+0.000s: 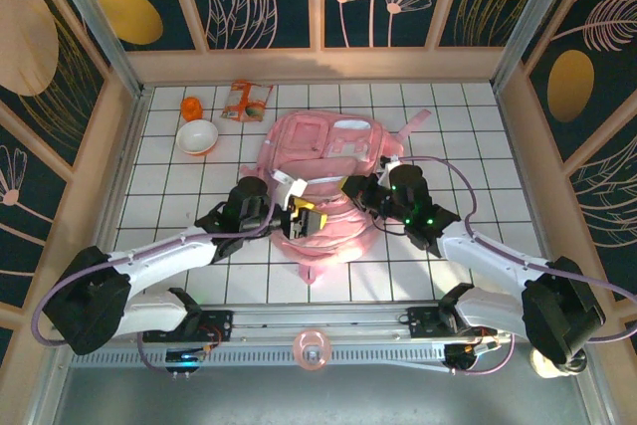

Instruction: Pack the student bag

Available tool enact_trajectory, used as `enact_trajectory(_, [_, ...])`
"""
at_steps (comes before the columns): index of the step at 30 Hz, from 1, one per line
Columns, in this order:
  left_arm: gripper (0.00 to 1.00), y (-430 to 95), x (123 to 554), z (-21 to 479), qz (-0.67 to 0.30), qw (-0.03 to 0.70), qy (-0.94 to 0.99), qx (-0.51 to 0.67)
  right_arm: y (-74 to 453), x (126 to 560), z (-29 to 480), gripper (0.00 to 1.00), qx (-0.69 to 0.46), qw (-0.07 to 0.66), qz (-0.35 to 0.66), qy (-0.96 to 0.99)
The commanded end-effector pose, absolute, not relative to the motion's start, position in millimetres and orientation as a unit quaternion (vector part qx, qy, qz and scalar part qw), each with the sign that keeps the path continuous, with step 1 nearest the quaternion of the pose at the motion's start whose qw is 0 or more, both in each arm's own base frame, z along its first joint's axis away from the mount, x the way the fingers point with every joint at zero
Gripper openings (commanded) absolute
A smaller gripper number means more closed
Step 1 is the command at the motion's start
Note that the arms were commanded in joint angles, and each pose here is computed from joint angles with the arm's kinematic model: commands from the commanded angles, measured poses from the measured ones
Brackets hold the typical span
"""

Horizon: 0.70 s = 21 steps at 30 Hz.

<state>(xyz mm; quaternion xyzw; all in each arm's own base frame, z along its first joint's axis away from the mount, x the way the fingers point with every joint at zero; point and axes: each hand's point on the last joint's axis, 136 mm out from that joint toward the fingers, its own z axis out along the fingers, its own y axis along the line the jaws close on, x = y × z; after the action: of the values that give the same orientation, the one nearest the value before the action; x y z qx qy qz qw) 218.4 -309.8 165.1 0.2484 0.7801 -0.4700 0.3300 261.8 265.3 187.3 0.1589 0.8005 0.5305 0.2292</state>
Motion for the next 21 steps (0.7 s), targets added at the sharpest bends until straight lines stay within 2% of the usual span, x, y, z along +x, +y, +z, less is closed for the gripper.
enact_trajectory(1, [0.52,-326.6,223.3,215.3,-0.518,0.379,0.719,0.267,282.6,261.6,237.3,0.0,0.107,0.26,0.58,0.764])
enact_trajectory(5, [0.45,-326.5,227.0,196.6,-0.495,0.371,0.738,0.272,283.2,261.2,236.5,0.0,0.105,0.259,0.579,0.766])
enact_trajectory(11, [0.41,-319.6,241.5,169.6,-0.445,0.37,0.775,0.255,283.2,260.2,238.1,0.0,0.102,0.259,0.579,0.766])
enact_trajectory(15, [0.2,-318.0,249.8,170.8,-0.433,0.381,0.78,0.242,282.0,259.3,237.4,0.0,0.1,0.26,0.574,0.77])
enact_trajectory(17, [0.04,-310.7,259.0,168.3,-0.403,0.39,0.797,0.224,278.6,260.0,237.4,0.0,0.098,0.265,0.567,0.774])
enact_trajectory(18, [0.0,-305.6,263.5,166.5,-0.386,0.396,0.805,0.215,275.9,260.5,236.9,0.0,0.098,0.266,0.563,0.776])
enact_trajectory(21, [0.0,-283.2,271.7,159.5,-0.33,0.412,0.829,0.188,259.0,264.1,237.8,0.0,0.1,0.274,0.55,0.783])
